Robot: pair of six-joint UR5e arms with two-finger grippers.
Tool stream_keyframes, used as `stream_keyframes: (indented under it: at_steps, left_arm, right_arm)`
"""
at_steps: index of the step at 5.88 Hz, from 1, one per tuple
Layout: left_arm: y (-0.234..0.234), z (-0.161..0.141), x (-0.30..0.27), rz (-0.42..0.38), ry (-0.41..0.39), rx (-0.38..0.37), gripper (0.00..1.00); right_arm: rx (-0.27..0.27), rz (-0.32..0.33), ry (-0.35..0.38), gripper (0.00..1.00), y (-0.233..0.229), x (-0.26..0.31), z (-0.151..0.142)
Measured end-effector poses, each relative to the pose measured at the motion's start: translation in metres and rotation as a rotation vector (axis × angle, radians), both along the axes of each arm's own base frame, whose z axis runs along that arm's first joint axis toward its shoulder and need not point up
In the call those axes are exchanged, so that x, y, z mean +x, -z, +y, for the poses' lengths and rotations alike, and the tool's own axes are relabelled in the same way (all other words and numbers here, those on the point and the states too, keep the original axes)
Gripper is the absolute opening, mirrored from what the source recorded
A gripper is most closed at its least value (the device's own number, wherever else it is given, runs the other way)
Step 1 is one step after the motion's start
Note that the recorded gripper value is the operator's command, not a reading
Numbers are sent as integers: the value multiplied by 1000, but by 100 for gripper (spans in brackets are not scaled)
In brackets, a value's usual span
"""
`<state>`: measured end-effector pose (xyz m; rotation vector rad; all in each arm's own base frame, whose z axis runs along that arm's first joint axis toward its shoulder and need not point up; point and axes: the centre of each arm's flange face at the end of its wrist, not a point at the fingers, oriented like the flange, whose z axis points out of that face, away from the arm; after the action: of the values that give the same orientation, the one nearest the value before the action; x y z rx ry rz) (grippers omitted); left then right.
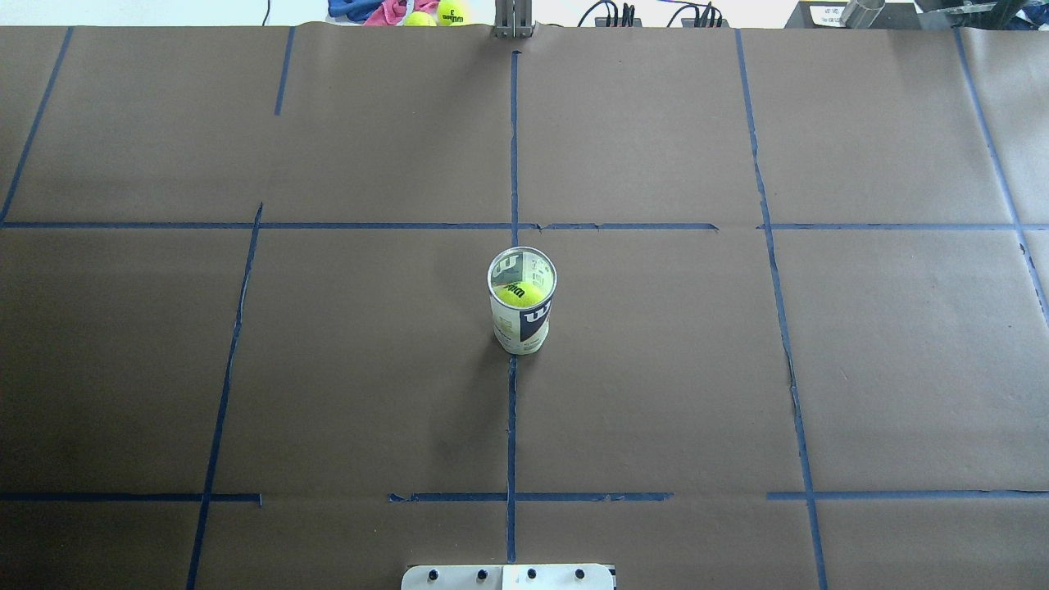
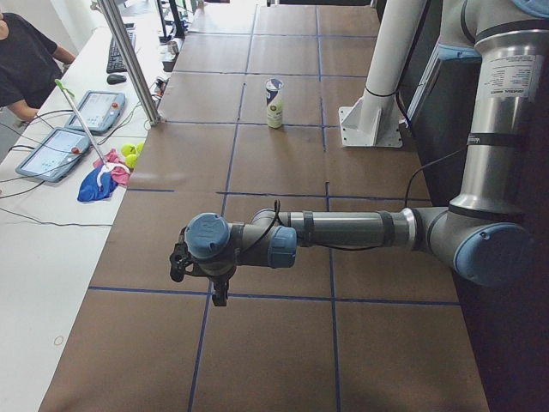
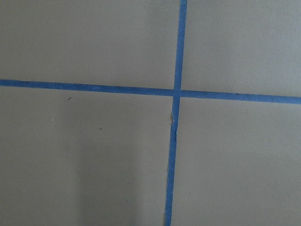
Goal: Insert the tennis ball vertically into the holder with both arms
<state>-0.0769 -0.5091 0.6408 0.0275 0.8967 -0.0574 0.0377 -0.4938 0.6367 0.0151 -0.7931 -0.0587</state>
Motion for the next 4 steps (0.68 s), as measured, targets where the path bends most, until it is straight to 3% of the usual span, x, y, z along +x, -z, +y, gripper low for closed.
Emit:
stream_keyframes:
  at_steps: [2,4]
  left_arm:
    - [17,5,7,-41,-36,-10,100]
    - [26,10,8,-151,-107,3,100]
  right_arm:
    - [1,7,2,100,4,0,2]
    - [-3,67,8,100,3,0,6]
